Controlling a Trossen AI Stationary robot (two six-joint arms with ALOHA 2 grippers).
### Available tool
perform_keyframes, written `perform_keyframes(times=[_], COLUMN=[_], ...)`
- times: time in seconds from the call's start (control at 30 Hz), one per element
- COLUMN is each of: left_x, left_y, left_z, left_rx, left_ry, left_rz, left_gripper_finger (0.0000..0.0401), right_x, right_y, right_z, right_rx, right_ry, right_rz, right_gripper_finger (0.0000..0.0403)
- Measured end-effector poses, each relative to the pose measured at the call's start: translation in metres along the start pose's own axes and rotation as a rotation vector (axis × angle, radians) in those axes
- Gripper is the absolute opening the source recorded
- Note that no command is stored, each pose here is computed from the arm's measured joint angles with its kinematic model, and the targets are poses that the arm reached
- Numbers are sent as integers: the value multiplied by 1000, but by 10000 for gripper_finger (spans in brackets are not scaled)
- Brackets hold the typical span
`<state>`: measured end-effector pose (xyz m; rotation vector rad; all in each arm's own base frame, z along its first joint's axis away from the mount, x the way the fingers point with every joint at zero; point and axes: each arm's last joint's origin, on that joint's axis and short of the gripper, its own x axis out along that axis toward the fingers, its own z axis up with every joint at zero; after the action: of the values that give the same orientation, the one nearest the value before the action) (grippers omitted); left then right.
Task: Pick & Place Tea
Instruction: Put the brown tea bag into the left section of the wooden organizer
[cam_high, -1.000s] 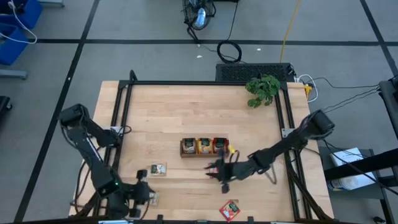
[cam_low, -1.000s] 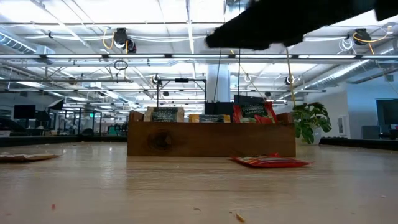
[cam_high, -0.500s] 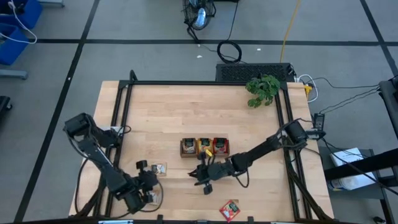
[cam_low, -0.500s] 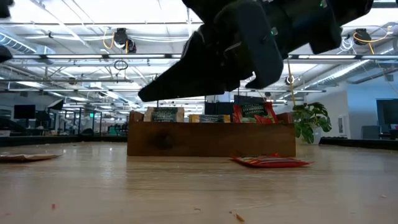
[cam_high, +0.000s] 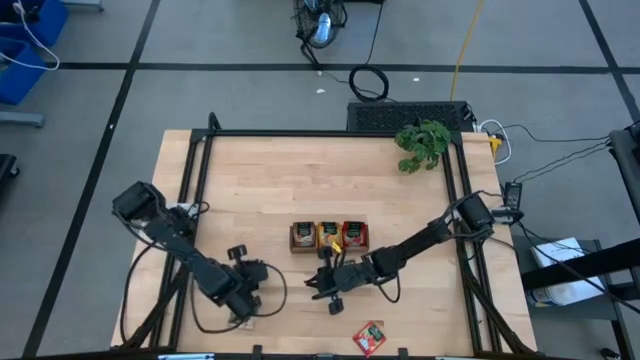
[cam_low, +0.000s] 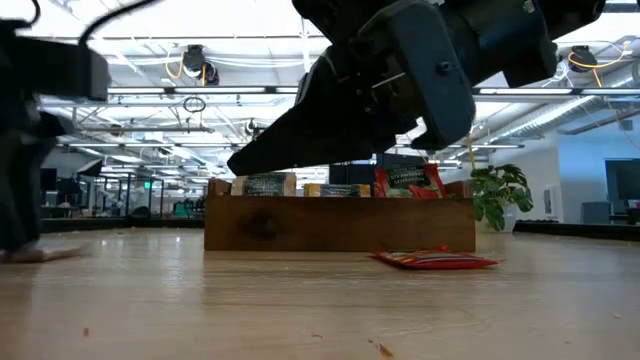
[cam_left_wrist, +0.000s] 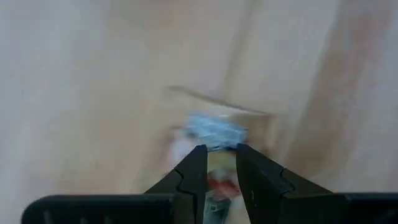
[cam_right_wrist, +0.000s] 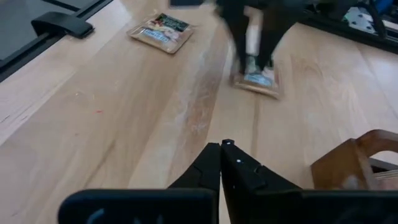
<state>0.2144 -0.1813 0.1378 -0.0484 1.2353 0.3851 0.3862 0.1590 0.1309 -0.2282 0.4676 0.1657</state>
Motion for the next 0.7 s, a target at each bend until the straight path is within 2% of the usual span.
perform_keyframes(times=[0.17,0.27,0.37,0.53,0.6,0.7], left_x=[21,26,24,8,3,1], left_y=[-8,-15,-20,-38,-46,-51], left_z=[5,6,7,11,12,14], left_rx=[79,113,143,256,305,347], left_ry=[56,35,1,-45,-60,-86], left_rz=[-33,-60,-106,-272,-333,-370], left_gripper_finger=[90,90,90,90,90,90], right_x=[0,0,0,0,0,0], right_y=[0,0,0,-1,0,2], right_z=[0,-1,-1,-1,-2,-2], right_rx=[0,-1,-2,-11,-11,-10], right_ry=[4,6,7,9,12,11], right_rz=[-2,-1,0,0,41,120], right_gripper_finger=[3,4,4,4,4,4])
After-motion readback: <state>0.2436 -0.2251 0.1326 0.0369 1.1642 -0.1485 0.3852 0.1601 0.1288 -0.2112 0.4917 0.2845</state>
